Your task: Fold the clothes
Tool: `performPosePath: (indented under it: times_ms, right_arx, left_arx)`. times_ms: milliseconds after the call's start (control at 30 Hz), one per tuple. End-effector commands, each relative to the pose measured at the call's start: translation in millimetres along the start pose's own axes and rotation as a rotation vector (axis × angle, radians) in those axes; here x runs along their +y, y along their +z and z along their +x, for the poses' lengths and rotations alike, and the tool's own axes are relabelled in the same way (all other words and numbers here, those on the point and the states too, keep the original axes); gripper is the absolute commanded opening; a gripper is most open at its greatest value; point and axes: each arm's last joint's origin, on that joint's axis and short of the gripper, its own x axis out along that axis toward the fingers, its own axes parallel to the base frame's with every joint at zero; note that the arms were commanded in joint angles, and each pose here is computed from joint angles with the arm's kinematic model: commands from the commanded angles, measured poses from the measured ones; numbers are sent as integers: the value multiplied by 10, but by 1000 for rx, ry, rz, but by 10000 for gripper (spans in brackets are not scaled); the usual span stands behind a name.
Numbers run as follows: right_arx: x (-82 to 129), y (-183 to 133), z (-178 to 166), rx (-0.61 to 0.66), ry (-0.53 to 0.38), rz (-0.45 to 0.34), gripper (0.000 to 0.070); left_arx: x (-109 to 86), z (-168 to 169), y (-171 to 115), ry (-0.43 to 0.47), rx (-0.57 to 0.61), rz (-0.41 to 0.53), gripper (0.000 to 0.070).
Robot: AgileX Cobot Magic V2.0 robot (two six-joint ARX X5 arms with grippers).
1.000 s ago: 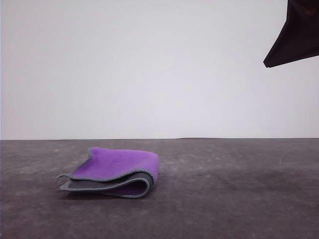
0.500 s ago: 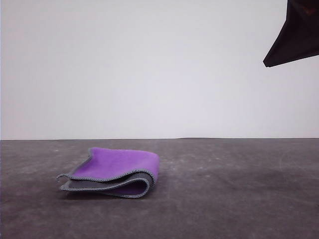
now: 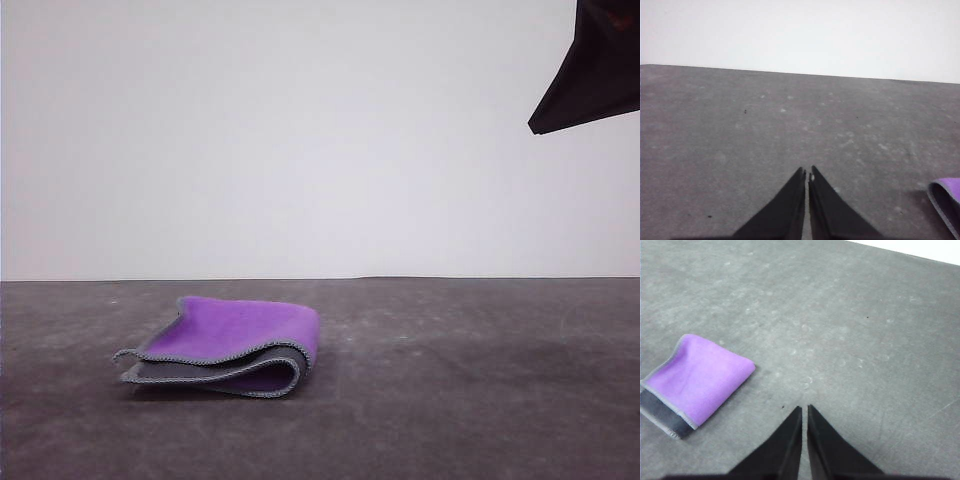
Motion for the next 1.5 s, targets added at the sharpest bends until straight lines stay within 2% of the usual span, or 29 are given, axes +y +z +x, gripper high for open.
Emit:
performPosePath:
  times_ms: [0,533,567,633,767,1067,1333,1467]
  right_arx:
    - [7,38,-1,-15,3,4,16]
    - [3,54,-10,-33,-12,-2,16]
    - [3,60,-31,-42,-13,-11,16]
    - [-17,55,-91,-49,-30,-77,16]
    - [-134,-99,-226,-77,-112,-59,16]
    - [-366,-826,-405,-206,-406,56,16]
    - [-433,-1196,-415,-301,-516,68,16]
    - [-457,-1254,-394,-288,-544,81,16]
  left_arx:
    - [6,17,-58,2,10,9,0]
    - [6,16,-58,2,10,9,0]
    - [6,16,-58,2,10,9,0]
    - [6,16,-57,2,10,9,0]
    - [6,16,-58,2,10,9,0]
    - [6,16,-57,2,10,9,0]
    - [6,16,-57,2,10,9,0]
    - [6,16,-57,2,9,9,0]
